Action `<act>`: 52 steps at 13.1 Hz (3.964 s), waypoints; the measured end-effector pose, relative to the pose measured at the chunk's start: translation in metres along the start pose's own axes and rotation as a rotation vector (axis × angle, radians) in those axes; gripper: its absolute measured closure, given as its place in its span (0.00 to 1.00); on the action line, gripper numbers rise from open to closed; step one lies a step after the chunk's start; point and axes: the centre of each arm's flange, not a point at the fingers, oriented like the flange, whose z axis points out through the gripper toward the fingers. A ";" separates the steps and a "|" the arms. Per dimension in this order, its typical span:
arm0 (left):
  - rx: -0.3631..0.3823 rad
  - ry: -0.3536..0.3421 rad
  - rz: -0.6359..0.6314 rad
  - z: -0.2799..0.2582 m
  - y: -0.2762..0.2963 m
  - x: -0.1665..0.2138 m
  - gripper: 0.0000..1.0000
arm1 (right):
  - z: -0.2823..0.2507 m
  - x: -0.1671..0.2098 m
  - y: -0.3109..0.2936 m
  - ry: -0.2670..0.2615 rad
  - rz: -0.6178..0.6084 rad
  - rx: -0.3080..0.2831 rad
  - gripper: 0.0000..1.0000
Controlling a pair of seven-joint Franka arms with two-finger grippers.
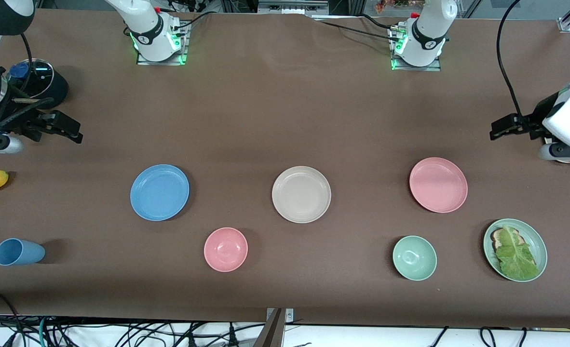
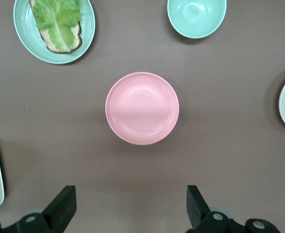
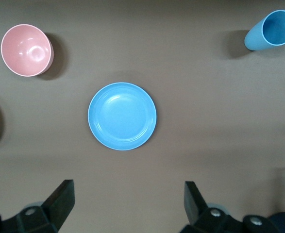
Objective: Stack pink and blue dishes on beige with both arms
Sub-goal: 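Move the left gripper over to the rim of the pink plate, then lower the left gripper and pinch the pink plate rim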
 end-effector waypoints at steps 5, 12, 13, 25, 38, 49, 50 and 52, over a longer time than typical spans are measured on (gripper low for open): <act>0.001 -0.121 -0.023 0.076 -0.015 0.039 0.00 | 0.000 0.000 0.000 0.004 0.000 0.001 0.00; 0.024 -0.160 -0.085 0.173 -0.065 0.082 0.00 | -0.001 0.002 0.000 0.013 0.011 0.045 0.00; 0.033 -0.144 -0.095 0.192 -0.077 0.089 0.00 | -0.001 0.002 0.000 0.013 0.012 0.046 0.00; 0.048 -0.043 0.030 0.361 -0.080 0.063 0.16 | 0.000 0.003 0.001 0.011 0.013 0.046 0.00; 0.052 -0.129 0.033 0.284 -0.067 0.073 0.96 | 0.017 0.011 0.008 -0.010 0.018 0.003 0.00; -0.052 -0.158 -0.036 0.194 0.125 0.057 0.96 | 0.104 0.042 0.011 -0.112 -0.136 -0.026 0.00; -0.066 -0.163 -0.035 0.193 0.144 0.053 0.96 | 0.123 0.047 0.007 -0.124 -0.135 -0.041 0.00; -0.067 -0.167 -0.036 0.195 0.183 0.047 0.96 | 0.169 0.055 0.004 -0.124 -0.123 -0.057 0.00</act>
